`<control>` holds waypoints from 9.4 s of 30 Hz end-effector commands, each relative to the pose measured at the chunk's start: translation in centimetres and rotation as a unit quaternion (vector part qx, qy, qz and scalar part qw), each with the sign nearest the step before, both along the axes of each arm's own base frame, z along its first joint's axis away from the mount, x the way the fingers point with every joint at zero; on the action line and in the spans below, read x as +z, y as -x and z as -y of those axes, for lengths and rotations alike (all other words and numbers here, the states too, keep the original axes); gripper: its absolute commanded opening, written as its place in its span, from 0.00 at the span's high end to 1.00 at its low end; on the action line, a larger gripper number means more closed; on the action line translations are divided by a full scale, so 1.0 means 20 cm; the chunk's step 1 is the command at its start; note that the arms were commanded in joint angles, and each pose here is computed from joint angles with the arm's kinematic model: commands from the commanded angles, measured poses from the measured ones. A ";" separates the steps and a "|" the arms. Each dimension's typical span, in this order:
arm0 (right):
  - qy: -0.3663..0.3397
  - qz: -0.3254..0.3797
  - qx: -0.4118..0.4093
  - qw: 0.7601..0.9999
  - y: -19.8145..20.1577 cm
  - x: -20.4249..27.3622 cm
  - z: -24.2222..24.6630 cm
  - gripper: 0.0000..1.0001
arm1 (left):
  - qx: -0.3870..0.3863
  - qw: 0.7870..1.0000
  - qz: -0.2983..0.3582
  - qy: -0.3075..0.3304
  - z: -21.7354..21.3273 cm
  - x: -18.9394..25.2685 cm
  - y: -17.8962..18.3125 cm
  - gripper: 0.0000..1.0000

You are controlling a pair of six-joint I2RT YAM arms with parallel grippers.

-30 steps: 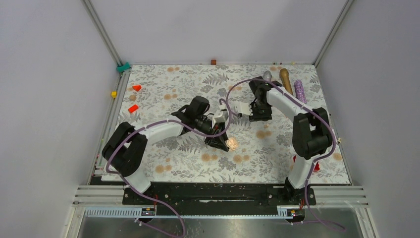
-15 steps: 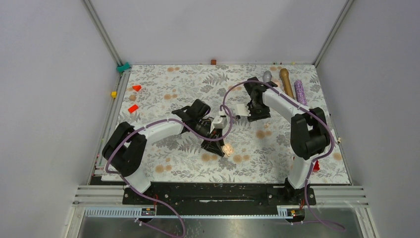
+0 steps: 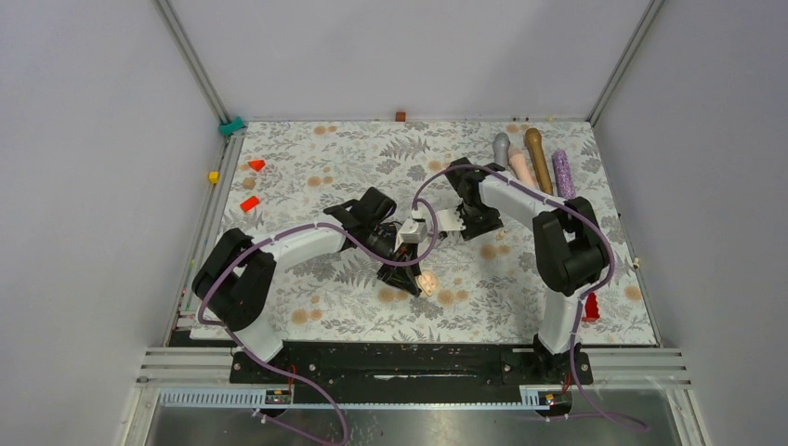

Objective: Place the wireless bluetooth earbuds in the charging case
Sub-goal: Pick up the earbud from the center of the board, then place the earbud in the charging case.

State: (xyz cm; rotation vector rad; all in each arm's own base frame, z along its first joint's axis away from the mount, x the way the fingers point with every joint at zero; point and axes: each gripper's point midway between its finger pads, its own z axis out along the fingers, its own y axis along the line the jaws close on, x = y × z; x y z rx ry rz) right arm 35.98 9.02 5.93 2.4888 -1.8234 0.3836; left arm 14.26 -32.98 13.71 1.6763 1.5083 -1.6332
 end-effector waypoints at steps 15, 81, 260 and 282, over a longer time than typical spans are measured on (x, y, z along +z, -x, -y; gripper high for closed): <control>0.074 -0.016 0.027 0.997 0.01 -0.22 0.09 0.49 | -0.015 0.999 0.019 0.031 0.05 0.08 -0.02 1.00; -0.772 -0.171 -0.352 0.501 0.46 1.14 -0.62 0.71 | 0.019 0.999 -0.011 0.028 0.04 0.16 -0.13 1.00; -0.663 -0.168 -0.338 0.647 0.75 0.70 -0.79 0.81 | 0.068 0.990 -0.048 0.112 0.11 0.23 -0.18 1.00; -0.657 -0.183 -0.331 0.652 0.80 0.75 -0.78 0.81 | 0.079 0.991 -0.041 0.101 0.10 0.20 -0.21 1.00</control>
